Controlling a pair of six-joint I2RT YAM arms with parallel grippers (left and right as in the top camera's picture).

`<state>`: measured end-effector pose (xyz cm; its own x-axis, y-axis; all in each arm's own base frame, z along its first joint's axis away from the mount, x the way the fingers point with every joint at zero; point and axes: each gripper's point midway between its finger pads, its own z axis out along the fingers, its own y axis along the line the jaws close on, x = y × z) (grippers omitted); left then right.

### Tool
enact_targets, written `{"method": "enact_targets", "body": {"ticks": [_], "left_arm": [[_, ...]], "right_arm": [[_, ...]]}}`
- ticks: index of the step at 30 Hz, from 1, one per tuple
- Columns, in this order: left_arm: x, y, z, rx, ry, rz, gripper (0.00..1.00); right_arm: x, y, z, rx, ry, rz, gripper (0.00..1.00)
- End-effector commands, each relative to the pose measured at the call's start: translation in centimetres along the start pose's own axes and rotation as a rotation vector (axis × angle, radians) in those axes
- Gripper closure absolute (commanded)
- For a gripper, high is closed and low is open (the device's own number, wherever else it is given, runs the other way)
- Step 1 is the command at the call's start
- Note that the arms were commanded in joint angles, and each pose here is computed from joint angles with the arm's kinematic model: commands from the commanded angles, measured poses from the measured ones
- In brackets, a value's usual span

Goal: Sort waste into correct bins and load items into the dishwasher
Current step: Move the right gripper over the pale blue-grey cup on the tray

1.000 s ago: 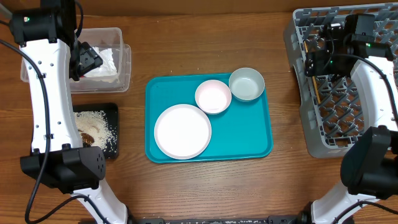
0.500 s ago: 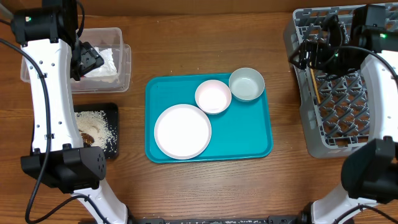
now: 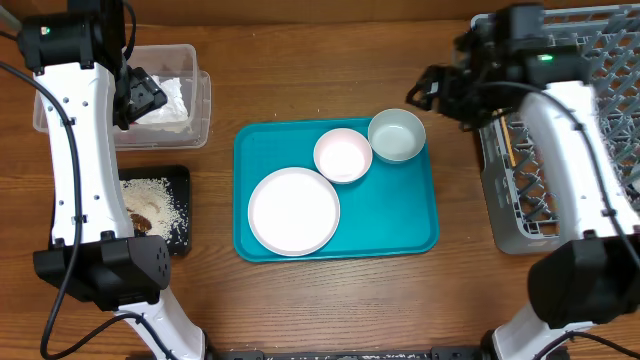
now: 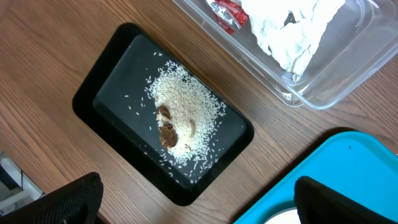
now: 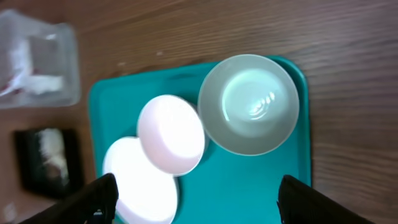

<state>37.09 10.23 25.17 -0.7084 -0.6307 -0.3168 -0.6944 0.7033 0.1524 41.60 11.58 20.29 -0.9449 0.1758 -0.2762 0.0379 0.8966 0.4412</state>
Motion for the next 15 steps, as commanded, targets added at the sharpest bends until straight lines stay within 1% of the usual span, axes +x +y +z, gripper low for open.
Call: {"method": "enact_targets", "body": {"ticks": [1, 2, 4, 6, 7, 9, 10, 15], "left_arm": [[-0.1, 0.0, -1.1, 0.021, -0.028, 0.008, 0.00], [-0.1, 0.0, -1.1, 0.020, -0.028, 0.007, 0.00], [-0.1, 0.0, -1.1, 0.021, -0.028, 0.008, 0.00], [-0.1, 0.0, -1.1, 0.021, -0.028, 0.008, 0.00], [-0.1, 0.0, -1.1, 0.021, -0.027, 0.008, 0.00], [-0.1, 0.0, -1.1, 0.021, -0.028, 0.008, 0.00], [-0.1, 0.0, -1.1, 0.021, -0.028, 0.008, 0.00], [-0.1, 0.0, -1.1, 0.021, -0.028, 0.008, 0.00]], "right_arm": [[-1.0, -0.8, 0.0, 0.191, -0.104, 0.098, 0.25], [-0.6, 0.2, 0.4, 0.182, -0.094, 0.076, 0.29], [0.2, 2.0, 1.0, 0.164, -0.083, 0.034, 0.31], [0.9, 3.7, 1.6, 0.150, -0.076, -0.007, 0.30], [1.2, 4.3, 1.8, 0.154, -0.077, -0.024, 0.27], [1.5, 4.6, 2.0, 0.190, -0.087, -0.052, 0.23], [1.6, 4.6, 2.1, 0.209, -0.093, -0.057, 0.22], [1.4, 4.5, 3.1, 0.229, -0.105, 0.015, 0.23]]}}
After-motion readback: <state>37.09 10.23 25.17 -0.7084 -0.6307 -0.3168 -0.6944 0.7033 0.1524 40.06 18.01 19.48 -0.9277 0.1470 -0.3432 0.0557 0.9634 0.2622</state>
